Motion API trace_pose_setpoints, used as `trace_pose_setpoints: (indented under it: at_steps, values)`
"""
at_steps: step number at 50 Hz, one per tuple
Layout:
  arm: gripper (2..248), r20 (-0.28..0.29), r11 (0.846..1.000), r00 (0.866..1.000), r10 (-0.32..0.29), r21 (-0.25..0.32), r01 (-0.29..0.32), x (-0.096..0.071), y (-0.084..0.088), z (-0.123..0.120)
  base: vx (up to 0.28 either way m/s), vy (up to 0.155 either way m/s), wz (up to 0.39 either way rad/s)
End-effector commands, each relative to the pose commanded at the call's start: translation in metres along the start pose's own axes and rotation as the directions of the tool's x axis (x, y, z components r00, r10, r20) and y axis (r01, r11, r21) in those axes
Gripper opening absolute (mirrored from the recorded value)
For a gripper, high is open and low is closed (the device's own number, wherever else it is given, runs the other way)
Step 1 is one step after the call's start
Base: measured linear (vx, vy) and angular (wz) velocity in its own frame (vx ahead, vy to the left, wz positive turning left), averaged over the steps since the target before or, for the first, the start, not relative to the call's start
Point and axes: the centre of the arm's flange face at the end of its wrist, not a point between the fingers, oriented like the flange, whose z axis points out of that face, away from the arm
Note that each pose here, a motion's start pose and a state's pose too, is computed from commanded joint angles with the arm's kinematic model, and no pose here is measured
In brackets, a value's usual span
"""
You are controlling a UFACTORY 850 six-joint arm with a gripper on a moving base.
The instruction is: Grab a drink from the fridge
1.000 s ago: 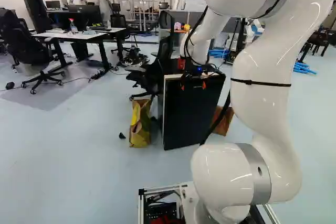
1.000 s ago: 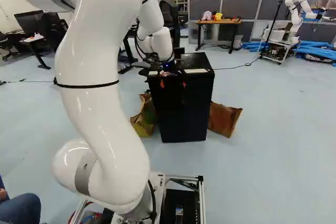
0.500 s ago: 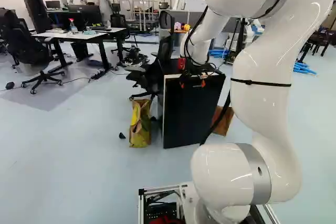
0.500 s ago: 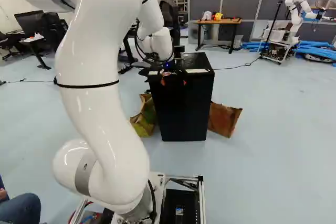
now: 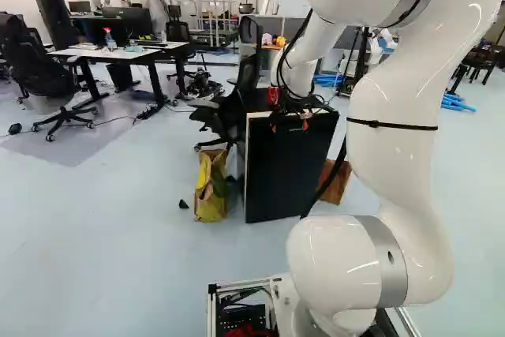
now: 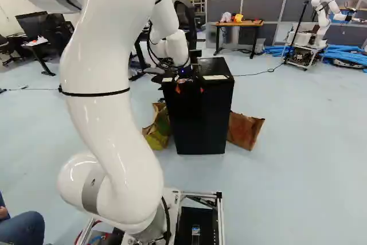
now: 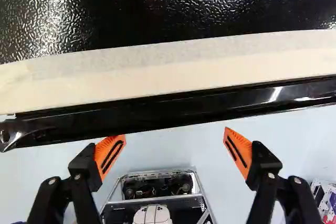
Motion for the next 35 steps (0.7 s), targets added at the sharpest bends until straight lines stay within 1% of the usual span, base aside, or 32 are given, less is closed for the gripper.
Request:
trace_pose_setpoints:
  at_steps: [17, 24, 35]
  values:
    - [247, 0.01, 1.0, 1.0, 0.005, 0.0, -0.005, -0.026, 0.001, -0.009, 0.0, 0.0, 0.0]
    - [247, -0.01, 1.0, 1.0, 0.007, 0.0, -0.007, -0.036, 0.001, -0.013, 0.0, 0.0, 0.0]
    - [247, -0.061, 1.0, 0.998, 0.009, 0.0, -0.009, -0.05, 0.001, -0.02, 0.0, 0.0, 0.0]
